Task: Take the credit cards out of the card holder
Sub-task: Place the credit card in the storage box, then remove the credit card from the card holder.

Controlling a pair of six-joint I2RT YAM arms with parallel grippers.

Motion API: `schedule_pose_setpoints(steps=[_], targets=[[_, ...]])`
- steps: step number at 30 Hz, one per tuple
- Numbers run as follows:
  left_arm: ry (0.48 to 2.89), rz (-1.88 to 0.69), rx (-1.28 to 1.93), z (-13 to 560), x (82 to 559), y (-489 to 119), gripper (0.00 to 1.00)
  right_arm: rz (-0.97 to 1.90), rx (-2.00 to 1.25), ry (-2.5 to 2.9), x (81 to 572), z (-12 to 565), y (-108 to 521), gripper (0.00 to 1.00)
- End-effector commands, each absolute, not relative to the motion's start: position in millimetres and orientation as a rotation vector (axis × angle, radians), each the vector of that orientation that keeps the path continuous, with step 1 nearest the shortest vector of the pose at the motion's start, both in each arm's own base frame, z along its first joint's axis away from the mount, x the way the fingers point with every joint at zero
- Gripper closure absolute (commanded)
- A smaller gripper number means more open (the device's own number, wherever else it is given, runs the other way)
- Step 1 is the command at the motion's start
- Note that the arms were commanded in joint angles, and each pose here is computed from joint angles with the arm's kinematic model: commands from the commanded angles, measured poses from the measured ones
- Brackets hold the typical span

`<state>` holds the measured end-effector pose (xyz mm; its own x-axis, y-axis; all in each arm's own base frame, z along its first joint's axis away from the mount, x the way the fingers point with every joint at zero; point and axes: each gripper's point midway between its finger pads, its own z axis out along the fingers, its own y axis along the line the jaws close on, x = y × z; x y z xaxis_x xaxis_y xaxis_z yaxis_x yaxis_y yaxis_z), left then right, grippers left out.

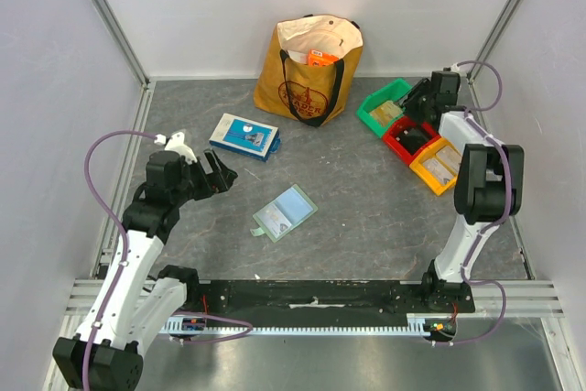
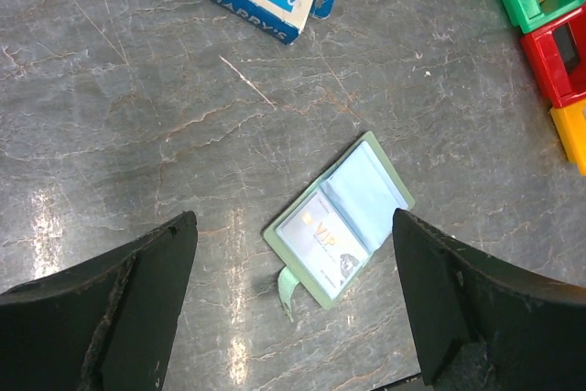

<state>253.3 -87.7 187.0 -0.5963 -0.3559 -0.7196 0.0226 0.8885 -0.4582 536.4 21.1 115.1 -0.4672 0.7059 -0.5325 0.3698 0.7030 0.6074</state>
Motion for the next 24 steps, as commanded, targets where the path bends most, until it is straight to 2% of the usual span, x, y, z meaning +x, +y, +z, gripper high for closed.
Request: schedule_pose_setpoints(steps=[1, 7, 10, 17, 24], targets=[[2.154, -0.564, -0.188, 185.5, 255.0, -93.8, 0.07, 0.439, 0.683, 2.020, 513.7, 171.0, 13.5, 0.43], [2.274, -0.699, -0.161, 162.8, 249.3, -115.6, 0.07, 0.412, 0.378, 2.068, 466.7, 186.7, 72.3, 0.22], [2.328, -0.768, -0.149, 152.1, 243.0, -127.0, 0.07, 0.417, 0.171, 2.082, 438.9, 189.5, 115.5, 0.15], [2.396, -0.727, -0.168, 127.3, 224.1, -146.9, 0.06, 0.515, -0.279, 2.045, 360.0, 176.3, 225.8, 0.14], [2.481, -0.672, -0.176, 85.6, 203.2, -161.7, 0.09, 0.593, -0.666, 1.979, 281.5, 146.9, 317.1, 0.19]])
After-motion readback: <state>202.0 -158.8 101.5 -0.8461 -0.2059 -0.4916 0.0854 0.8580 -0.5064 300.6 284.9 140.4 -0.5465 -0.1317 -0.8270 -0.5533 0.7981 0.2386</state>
